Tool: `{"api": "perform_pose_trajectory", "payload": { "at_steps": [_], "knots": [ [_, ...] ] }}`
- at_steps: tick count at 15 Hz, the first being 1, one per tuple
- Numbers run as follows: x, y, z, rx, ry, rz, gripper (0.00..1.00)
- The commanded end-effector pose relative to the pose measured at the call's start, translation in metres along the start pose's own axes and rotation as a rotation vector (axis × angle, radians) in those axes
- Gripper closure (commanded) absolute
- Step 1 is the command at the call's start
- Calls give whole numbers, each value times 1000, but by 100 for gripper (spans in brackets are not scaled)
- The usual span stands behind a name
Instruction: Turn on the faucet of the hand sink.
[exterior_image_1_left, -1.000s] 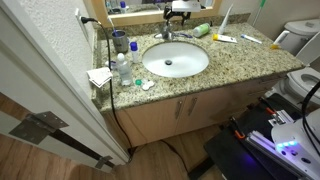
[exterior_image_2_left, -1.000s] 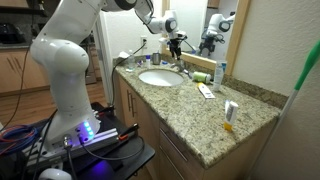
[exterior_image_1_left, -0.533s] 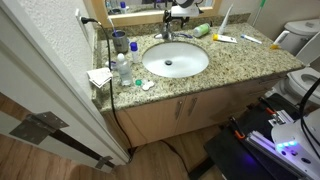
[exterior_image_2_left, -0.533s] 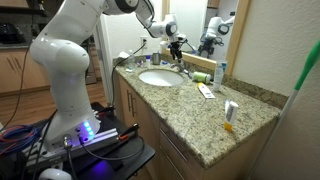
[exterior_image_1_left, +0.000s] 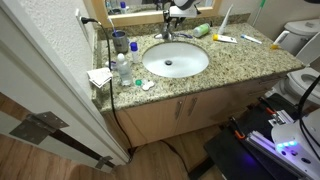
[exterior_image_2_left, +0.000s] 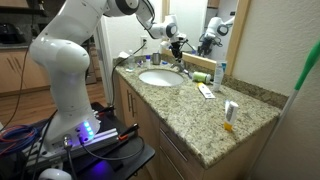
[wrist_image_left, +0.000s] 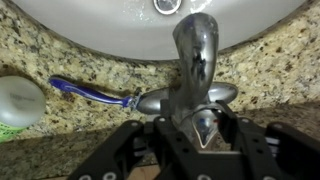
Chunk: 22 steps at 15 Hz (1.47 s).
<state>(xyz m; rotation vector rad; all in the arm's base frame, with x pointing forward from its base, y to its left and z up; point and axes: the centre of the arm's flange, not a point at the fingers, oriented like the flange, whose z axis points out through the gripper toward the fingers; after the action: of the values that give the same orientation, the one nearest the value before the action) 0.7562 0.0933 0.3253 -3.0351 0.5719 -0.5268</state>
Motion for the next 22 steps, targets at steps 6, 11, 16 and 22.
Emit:
{"api": "perform_pose_trajectory", "payload": {
  "at_steps": [6, 11, 16, 22],
  "knots": [
    [11, 3, -24, 58, -2, 64, 93],
    [30, 22, -61, 189, 12, 202, 93],
    [38, 32, -80, 260, 54, 266, 93],
    [47, 37, -164, 299, 164, 253, 46]
  ]
}}
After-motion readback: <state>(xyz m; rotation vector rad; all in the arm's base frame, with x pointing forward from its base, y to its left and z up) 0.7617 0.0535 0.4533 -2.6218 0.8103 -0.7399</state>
